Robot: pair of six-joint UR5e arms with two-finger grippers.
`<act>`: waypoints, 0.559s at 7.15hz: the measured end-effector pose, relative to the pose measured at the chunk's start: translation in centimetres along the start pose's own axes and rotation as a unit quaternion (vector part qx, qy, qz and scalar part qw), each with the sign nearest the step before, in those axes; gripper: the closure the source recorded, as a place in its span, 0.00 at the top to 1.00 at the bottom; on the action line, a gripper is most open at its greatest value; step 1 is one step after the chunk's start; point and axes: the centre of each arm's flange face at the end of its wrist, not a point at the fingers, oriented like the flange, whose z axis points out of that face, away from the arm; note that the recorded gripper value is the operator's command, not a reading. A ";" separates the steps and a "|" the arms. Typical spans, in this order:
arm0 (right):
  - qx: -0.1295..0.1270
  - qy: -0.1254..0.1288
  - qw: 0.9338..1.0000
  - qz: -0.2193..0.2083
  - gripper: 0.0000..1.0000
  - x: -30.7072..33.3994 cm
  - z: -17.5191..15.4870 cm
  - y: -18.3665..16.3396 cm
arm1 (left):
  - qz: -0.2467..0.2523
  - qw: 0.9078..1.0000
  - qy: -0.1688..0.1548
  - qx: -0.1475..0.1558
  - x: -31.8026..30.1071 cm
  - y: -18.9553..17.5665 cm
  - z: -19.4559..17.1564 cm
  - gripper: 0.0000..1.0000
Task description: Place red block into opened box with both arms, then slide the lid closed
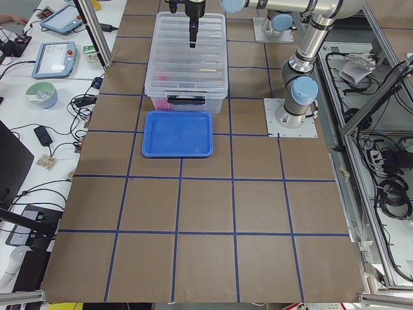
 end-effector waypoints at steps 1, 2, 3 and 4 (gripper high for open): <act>0.003 -0.003 1.000 0.007 1.00 -1.7 -2.7 0.5 | 0.000 1.000 0.000 -0.002 0.0 -0.1 0.1 1.00; 0.005 -0.006 1.000 0.028 1.00 -3.9 -4.2 0.9 | 0.000 1.000 0.001 -0.004 0.0 -0.1 0.2 1.00; 0.006 -0.009 0.999 0.042 1.00 -5.9 -4.8 1.4 | 0.000 1.000 0.002 -0.005 0.1 -0.1 0.2 1.00; 0.005 -0.010 0.999 0.045 1.00 -6.9 -4.9 1.8 | 0.000 1.000 0.002 -0.005 0.0 0.0 0.2 1.00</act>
